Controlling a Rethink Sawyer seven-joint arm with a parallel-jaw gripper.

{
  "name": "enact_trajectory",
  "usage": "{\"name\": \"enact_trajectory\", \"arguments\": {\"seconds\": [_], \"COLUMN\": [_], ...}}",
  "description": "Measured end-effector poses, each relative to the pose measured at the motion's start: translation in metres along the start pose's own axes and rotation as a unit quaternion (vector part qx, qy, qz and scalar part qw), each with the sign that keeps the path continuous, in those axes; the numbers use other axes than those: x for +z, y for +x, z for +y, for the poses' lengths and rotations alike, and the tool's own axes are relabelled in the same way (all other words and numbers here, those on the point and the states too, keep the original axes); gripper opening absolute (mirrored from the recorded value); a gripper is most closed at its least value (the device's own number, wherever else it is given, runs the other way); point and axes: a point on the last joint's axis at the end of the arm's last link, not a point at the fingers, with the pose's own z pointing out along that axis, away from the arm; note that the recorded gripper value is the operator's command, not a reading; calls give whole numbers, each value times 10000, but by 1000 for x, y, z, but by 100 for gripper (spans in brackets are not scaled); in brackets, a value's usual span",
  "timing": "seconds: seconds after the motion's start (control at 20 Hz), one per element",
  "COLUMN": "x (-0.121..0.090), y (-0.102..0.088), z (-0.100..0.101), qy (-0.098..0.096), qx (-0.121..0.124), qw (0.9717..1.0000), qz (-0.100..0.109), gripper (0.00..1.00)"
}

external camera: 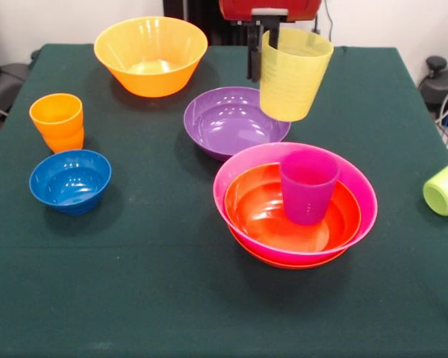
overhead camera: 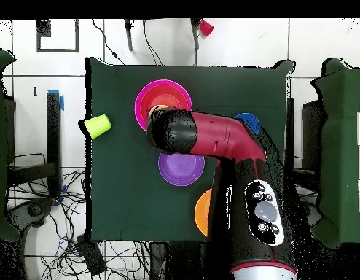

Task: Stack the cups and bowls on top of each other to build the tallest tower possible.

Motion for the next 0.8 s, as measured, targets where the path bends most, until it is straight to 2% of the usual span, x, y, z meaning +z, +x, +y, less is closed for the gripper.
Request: {"name": "enact_trajectory", "arguments": {"seconds": [0.3, 0.8], "x": [3, 21], "y": [2, 13], "z": [3, 17], "qy": [-62, -106], "qx": [70, -6], "qw": [9999, 9997], "qz": [48, 224], "gripper": [0, 0]}}
